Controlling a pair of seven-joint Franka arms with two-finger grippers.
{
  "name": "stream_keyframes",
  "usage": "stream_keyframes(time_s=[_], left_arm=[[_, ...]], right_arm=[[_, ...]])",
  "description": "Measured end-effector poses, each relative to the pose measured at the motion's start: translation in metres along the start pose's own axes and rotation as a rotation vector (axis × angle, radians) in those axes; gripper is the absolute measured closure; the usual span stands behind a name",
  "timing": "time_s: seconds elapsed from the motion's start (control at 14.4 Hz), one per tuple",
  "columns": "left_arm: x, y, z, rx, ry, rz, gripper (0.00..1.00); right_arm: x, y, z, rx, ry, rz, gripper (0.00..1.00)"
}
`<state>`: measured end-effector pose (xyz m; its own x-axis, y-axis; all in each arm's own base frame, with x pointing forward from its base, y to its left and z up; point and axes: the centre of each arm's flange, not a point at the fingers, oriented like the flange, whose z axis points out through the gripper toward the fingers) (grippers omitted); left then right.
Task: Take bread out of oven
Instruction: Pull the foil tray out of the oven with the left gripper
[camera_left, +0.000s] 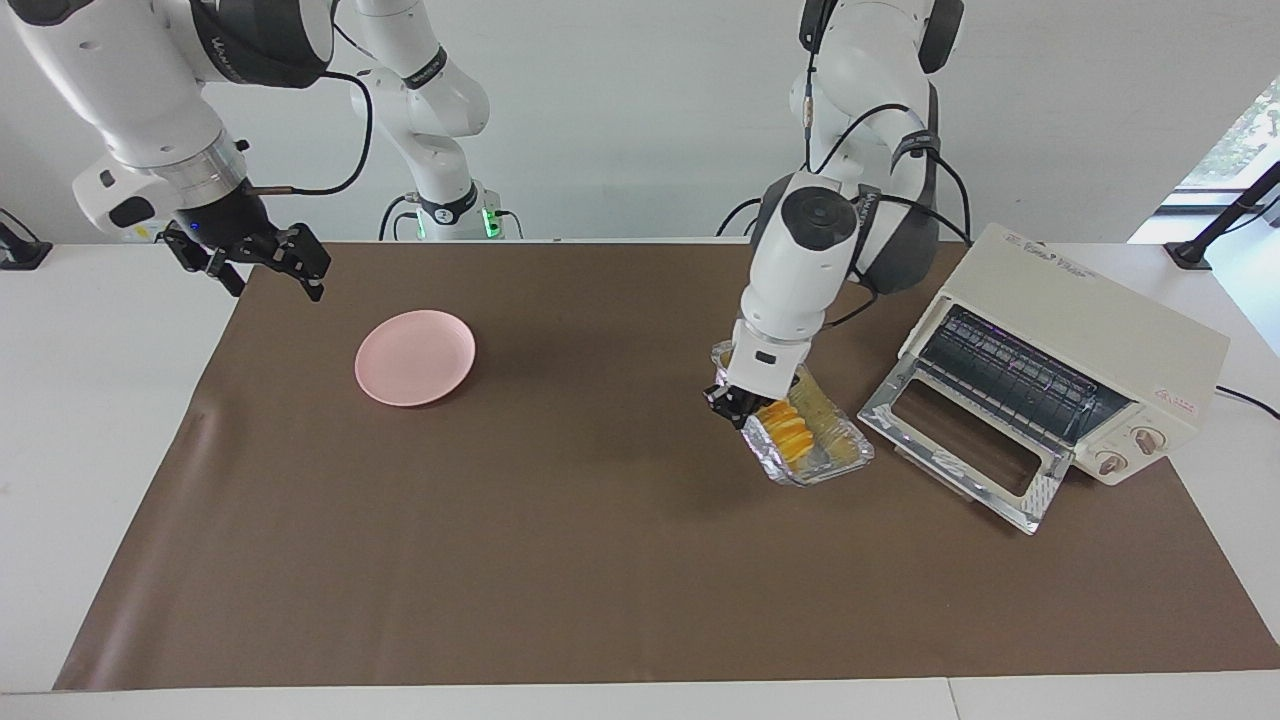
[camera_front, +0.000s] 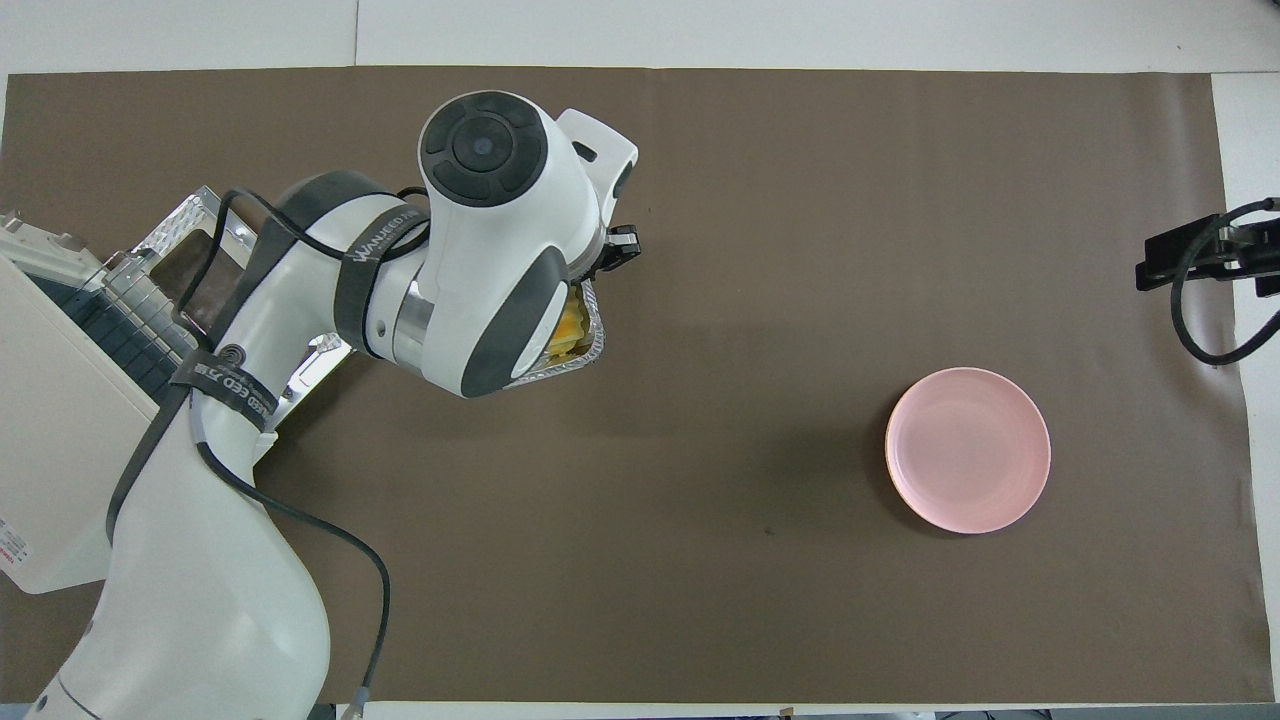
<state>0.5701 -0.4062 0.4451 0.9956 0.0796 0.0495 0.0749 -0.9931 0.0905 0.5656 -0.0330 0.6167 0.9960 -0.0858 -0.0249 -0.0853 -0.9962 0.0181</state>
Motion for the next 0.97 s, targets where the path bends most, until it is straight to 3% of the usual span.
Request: stream_keyframes(time_s=[0.21,0.42,0.76,0.97], left_arm=[[-0.024,0.021,0.015,0.007,-0.015,0.162,0.98],[-0.044,0.031,0.037,0.017,-0.032,0.227,0.98],[-0.087,0.057,0.063,0.050,-0.075,0.231,0.98],[-0.119,0.081,0.077,0.105,-0.050,0.175,0.98]], right_arm=[[0.001,-0.001,0.006,-0.001,0.028,0.000,0.00],[0.004,-0.001,0.016,-0.001,0.066,-0.001,0.00],[0.010,-0.004,0.018,0.003,0.074,-0.006,0.00],[0.026,-0.002,0.017,0.010,0.078,-0.005,0.00]])
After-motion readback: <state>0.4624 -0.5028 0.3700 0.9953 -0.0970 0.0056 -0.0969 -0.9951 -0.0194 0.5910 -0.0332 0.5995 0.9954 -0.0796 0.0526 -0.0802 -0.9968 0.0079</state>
